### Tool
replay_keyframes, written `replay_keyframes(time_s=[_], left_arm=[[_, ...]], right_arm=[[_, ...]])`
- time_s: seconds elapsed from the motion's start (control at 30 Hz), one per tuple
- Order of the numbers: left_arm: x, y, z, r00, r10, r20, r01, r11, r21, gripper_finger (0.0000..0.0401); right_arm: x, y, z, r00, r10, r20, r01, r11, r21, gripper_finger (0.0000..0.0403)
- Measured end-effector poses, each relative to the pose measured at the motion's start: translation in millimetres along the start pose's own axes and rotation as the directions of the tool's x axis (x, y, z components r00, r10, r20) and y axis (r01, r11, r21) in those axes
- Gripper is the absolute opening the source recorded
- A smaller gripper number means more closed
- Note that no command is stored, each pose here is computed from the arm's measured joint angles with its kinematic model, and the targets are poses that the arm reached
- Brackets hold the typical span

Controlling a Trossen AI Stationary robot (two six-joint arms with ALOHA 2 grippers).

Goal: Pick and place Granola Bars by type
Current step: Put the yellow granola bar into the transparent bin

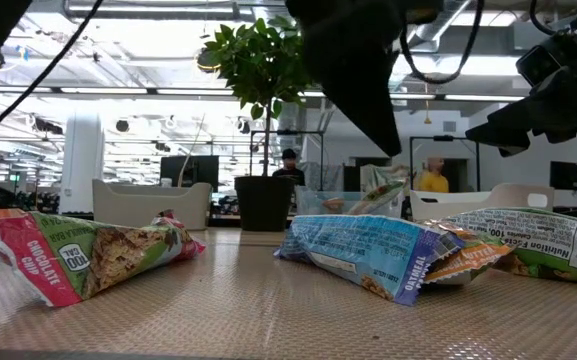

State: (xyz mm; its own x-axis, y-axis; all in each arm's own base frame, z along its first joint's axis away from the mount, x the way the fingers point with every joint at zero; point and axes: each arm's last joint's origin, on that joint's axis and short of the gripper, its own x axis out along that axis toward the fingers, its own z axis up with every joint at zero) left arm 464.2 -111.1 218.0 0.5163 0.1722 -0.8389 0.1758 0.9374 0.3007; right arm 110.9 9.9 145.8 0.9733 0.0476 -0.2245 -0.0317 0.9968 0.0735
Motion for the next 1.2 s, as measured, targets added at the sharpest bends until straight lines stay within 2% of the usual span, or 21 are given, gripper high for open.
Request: replay_keyframes(time_s=[0.1,0.27,0.4,0.6,0.7,0.9,1.07,1.17,1.2], left_arm=[[-3,-14,-5,0.999,-0.012,0.034,0.013,1.0,-0.01,0.0204],[-10,-33,-22,0.986,-0.025,0.166,0.028,0.999,-0.016,0.0204],[-11,-55,-37,0.956,-0.044,0.29,0.005,0.991,0.132,0.0204],[-14,-83,-46,0.913,-0.157,0.377,0.008,0.929,0.369,0.0204],[-16,-86,-43,0.891,-0.201,0.406,0.0,0.896,0.443,0.0204],[-15,-87,-39,0.866,-0.21,0.455,-0.066,0.851,0.52,0.0204],[-14,-82,-37,0.866,-0.189,0.464,-0.115,0.827,0.55,0.0204],[-4,-82,-29,0.868,-0.171,0.466,-0.133,0.825,0.55,0.0204],[1,-83,-27,0.882,-0.169,0.441,-0.122,0.82,0.559,0.0204]], right_arm=[[0,0,0,1.0,0.0,0.0,0.0,1.0,0.0,0.0219],[0,0,0,1.0,0.0,0.0,0.0,1.0,0.0,0.0219],[0,0,0,1.0,0.0,0.0,0.0,1.0,0.0,0.0219],[0,0,0,1.0,0.0,0.0,0.0,1.0,0.0,0.0219],[0,0,0,1.0,0.0,0.0,0.0,1.0,0.0,0.0219],[0,0,0,1.0,0.0,0.0,0.0,1.0,0.0,0.0219],[0,0,0,1.0,0.0,0.0,0.0,1.0,0.0,0.0219],[0,0,0,1.0,0.0,0.0,0.0,1.0,0.0,0.0219],[0,0,0,1.0,0.0,0.0,0.0,1.0,0.0,0.0219]])
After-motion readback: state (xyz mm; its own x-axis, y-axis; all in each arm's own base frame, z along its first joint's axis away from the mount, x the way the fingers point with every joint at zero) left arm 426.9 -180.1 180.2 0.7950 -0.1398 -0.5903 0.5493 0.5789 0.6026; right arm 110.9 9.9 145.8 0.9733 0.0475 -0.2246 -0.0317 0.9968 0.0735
